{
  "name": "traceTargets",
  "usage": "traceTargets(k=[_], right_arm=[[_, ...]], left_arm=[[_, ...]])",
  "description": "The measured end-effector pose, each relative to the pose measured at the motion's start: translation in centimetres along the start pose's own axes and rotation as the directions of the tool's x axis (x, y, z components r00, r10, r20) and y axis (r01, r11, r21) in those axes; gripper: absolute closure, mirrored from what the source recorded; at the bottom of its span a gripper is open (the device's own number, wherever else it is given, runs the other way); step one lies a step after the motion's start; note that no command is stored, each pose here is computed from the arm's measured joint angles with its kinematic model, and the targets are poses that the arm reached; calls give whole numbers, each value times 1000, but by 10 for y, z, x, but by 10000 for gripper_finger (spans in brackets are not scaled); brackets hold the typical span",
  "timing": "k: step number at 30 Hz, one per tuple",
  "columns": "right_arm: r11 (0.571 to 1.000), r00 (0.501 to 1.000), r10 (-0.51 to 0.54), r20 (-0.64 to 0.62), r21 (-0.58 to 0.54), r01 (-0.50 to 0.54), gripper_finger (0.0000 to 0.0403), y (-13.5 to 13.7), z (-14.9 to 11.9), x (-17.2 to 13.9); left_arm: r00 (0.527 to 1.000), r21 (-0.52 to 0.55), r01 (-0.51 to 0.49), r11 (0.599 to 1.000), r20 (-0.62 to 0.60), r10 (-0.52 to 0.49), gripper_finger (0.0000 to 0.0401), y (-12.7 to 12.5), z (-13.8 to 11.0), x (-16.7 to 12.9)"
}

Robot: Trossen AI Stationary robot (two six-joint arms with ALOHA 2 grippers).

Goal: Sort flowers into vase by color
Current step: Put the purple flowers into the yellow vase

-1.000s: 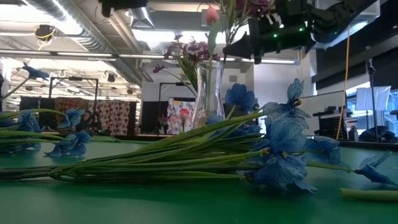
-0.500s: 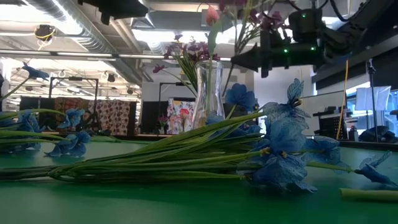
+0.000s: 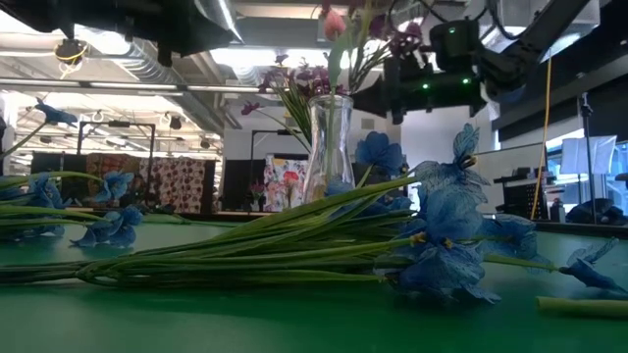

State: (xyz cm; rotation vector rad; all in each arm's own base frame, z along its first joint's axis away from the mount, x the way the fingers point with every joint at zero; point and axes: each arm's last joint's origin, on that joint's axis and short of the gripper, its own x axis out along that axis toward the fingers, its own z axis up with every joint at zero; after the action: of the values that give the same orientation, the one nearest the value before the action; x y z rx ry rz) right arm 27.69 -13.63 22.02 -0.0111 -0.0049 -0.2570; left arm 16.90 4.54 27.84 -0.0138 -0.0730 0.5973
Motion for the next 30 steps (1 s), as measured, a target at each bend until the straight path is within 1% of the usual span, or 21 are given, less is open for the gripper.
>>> traceTargets(k=[6, 12, 18, 24, 30], right_arm=[[999, 999, -27, -33, -28, 26, 395, -4, -10, 16], [997, 996, -56, -66, -60, 52, 397, -7, -20, 24], [994, 991, -92, -101, -68, 85, 394, -10, -27, 25], [995, 985, -83, -149, -60, 75, 395, -10, -32, 24], [996, 981, -81, -176, -56, 72, 387, -10, -34, 24]], left_arm=[[1000, -16, 1, 1000, -4, -1, 326, 0, 0, 0], [1000, -14, 1, 1000, -13, -1, 326, 0, -1, 0], [1000, -22, 1, 1000, -14, -1, 326, 0, -2, 0], [1000, -30, 1, 1000, -14, -1, 326, 0, -2, 0], [1000, -33, 1, 999, -14, -1, 326, 0, -2, 0]])
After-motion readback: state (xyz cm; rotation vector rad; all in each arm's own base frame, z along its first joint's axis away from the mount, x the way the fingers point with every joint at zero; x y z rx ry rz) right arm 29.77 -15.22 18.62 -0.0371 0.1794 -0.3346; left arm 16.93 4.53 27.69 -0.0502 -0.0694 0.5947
